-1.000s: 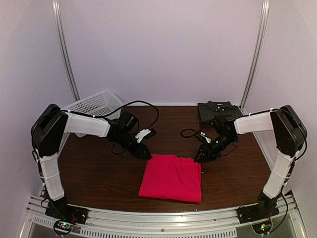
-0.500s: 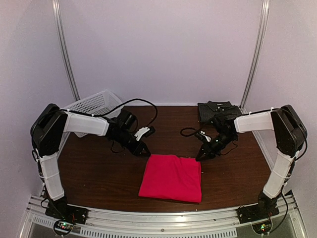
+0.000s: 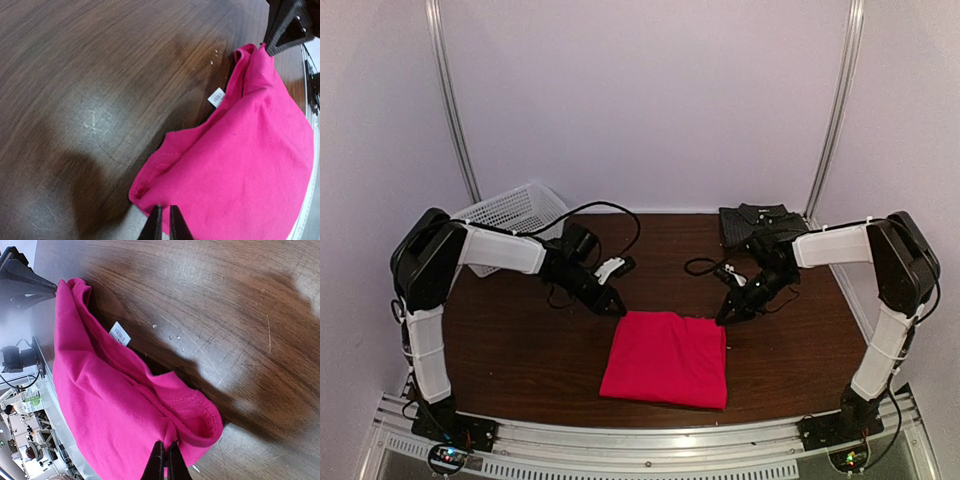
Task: Fold and stack the mixed laundry pile
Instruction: Adjust the square-folded T-shirt at the center of the board.
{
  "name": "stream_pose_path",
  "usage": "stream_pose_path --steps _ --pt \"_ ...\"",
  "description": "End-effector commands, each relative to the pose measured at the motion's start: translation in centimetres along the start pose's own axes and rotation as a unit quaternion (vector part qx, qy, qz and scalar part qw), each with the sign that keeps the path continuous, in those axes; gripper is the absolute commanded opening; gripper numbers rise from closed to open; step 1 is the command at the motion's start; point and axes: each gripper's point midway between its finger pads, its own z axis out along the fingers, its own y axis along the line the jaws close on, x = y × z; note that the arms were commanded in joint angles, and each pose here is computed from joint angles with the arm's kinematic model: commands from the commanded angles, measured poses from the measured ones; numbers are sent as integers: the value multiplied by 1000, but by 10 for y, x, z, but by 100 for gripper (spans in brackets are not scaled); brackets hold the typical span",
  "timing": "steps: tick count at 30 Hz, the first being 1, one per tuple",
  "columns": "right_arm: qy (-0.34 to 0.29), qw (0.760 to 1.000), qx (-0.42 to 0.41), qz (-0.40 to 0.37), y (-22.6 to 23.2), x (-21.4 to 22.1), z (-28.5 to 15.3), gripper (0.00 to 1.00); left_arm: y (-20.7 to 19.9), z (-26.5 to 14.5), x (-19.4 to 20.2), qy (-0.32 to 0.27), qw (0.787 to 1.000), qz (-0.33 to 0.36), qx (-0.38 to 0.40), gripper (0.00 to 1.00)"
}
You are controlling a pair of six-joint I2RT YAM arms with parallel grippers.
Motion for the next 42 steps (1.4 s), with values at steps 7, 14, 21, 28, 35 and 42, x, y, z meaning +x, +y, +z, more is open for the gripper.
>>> stream_pose_path --steps 7,14,21,28,35,42 --pt "-21 1000 17 -5 5 -3 -17 0 -4 -16 -20 -32 999 13 16 0" --pt "-27 999 18 -5 6 -3 -24 0 7 -46 -30 -59 998 5 -11 0" --pt "-28 1000 10 2 4 -6 -19 0 9 -31 -24 -50 999 7 12 30" --pt "-25 1000 9 6 2 -5 -15 0 2 -8 -18 -33 998 -8 58 38" --pt "-23 1000 7 6 1 -7 -13 0 -2 1 -15 -27 997 -12 77 33" --pt "-18 1000 6 7 -1 -5 -10 0 -6 6 -14 -23 995 -19 93 26"
